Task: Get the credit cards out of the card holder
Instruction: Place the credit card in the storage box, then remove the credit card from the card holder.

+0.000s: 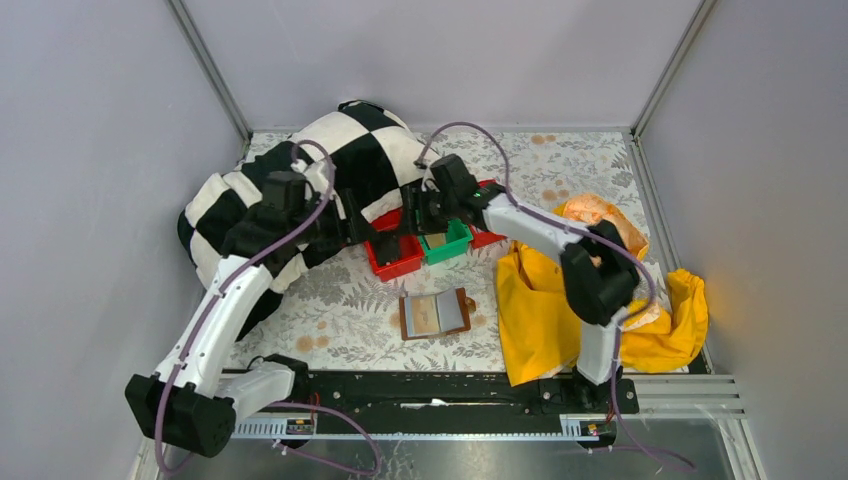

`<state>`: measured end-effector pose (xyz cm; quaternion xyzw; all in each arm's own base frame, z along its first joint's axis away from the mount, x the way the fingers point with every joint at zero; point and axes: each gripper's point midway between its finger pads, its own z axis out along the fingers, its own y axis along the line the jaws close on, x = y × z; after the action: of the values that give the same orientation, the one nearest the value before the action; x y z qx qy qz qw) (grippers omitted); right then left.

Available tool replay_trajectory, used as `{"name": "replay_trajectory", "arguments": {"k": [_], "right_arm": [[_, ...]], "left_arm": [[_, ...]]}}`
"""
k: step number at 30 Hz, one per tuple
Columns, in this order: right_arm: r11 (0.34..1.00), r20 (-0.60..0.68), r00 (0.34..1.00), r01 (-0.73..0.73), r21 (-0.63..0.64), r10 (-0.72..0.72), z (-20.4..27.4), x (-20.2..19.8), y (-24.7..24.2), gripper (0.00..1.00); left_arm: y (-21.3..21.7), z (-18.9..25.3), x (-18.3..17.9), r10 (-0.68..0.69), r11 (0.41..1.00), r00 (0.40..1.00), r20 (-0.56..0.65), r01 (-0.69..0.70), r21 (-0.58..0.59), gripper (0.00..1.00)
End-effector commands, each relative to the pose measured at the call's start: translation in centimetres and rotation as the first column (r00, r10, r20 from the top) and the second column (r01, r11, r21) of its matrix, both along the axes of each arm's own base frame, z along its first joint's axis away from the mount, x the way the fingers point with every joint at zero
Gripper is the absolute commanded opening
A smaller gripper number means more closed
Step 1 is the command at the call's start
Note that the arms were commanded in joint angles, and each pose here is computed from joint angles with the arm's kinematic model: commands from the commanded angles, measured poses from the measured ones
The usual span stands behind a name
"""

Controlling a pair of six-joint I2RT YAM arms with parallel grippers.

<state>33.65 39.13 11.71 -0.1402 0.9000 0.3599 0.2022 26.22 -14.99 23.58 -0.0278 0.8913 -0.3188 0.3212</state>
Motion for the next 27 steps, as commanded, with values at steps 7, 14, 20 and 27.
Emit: {"name": "replay_trajectory", "arguments": {"k": [7, 14, 20, 27], "right_arm": [[0.975, 0.159, 0.962, 0.213, 0.066, -0.221, 1.9, -6.4, -9.2, 0.60], [0.981, 0.060, 0.981, 0.179, 0.076, -0.184, -1.5, -12.6, -10.1, 0.55], [0.987, 0.005, 0.993, 0.117, 0.105, -0.119, -3.8, -15.6, -8.2, 0.36], [0.987, -0.025, 0.991, 0.130, 0.090, -0.128, -6.3, -15.3, -7.8, 0.31]], "left_arm": [[-8.3, -4.5, -6.0, -0.193, 0.981, 0.981, 0.003, 0.193, -0.034, 0.63], [-11.4, -10.1, -9.7, -0.229, 0.973, 0.967, -0.109, 0.227, -0.026, 0.58], [-11.6, -14.8, -10.2, -0.178, 0.984, 0.968, -0.177, 0.179, -0.010, 0.42], [-11.3, -17.1, -9.7, -0.131, 0.990, 0.972, -0.194, 0.137, 0.016, 0.35]]}}
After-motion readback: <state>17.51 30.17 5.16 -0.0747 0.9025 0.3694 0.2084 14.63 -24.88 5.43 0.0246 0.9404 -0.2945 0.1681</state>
